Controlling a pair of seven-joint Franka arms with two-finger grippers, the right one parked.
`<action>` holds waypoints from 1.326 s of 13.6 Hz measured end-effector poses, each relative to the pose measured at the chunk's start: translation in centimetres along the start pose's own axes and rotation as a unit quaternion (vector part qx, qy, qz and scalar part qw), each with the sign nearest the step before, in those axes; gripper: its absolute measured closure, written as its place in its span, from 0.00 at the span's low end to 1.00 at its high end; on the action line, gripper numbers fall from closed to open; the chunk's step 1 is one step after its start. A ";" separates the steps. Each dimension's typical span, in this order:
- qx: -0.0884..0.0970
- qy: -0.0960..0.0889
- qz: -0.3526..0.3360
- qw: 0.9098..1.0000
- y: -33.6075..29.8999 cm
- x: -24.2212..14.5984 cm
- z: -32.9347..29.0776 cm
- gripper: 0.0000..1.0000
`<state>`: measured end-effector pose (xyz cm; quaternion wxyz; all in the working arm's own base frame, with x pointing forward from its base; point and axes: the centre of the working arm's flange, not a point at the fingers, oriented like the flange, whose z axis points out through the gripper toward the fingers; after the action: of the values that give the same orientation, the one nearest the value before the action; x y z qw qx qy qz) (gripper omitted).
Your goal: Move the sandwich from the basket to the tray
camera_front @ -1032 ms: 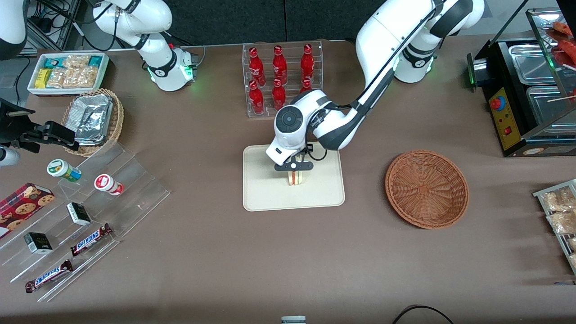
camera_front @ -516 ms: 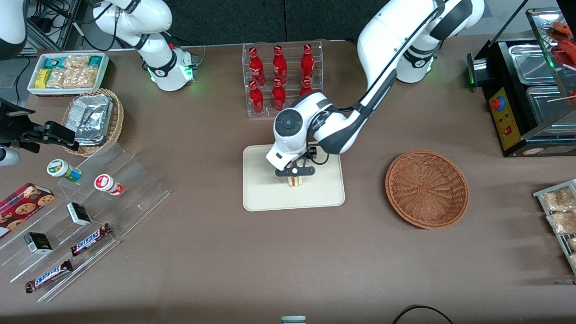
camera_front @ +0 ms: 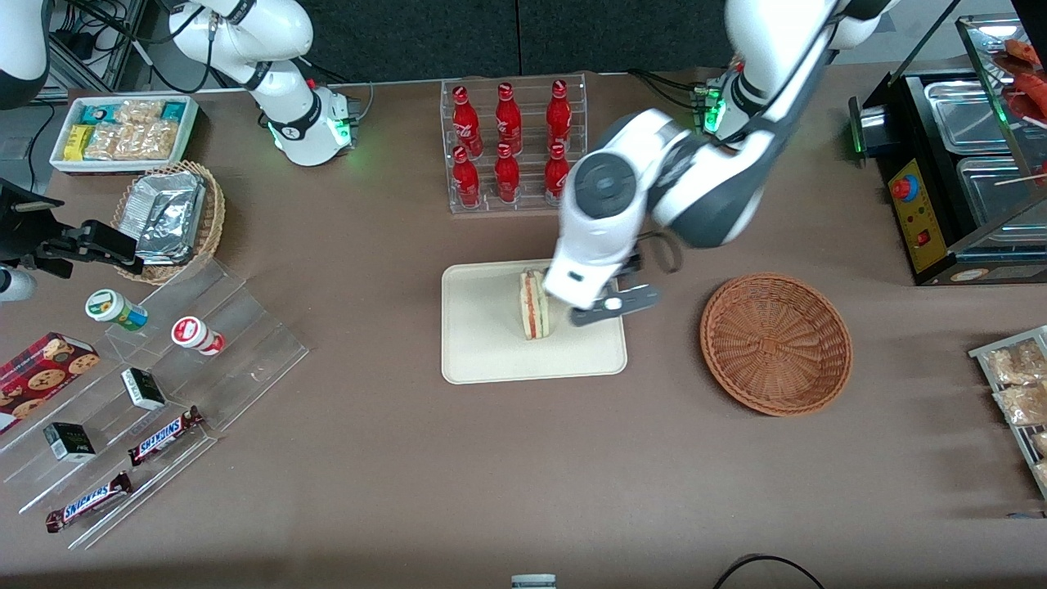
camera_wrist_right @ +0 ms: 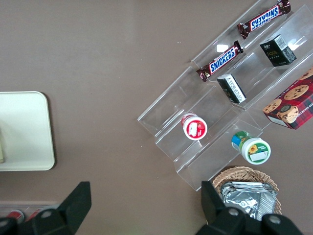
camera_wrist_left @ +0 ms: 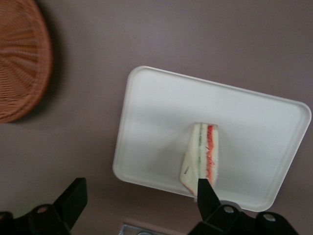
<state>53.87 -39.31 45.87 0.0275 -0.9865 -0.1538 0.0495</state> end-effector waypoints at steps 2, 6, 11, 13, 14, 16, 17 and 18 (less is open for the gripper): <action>0.014 -0.002 -0.021 1.000 -4.7 1.4 -4.2 0.00; 0.034 -0.024 0.002 0.999 -13.2 3.6 -9.2 0.00; 0.028 -0.052 0.064 0.996 -22.9 7.7 -11.6 0.00; 0.024 -0.063 0.096 0.993 -26.9 8.4 -12.8 0.00; 0.024 -0.066 0.107 0.992 -28.8 8.7 -13.4 0.00; 0.013 -0.069 0.128 0.989 -32.5 9.0 -14.6 0.00; 0.003 -0.073 0.136 0.988 -34.2 9.0 -15.2 0.00; -0.003 -0.075 0.143 0.987 -35.4 8.8 -15.6 0.00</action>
<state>53.26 -3.51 63.02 0.0059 -0.9919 -0.0129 0.1261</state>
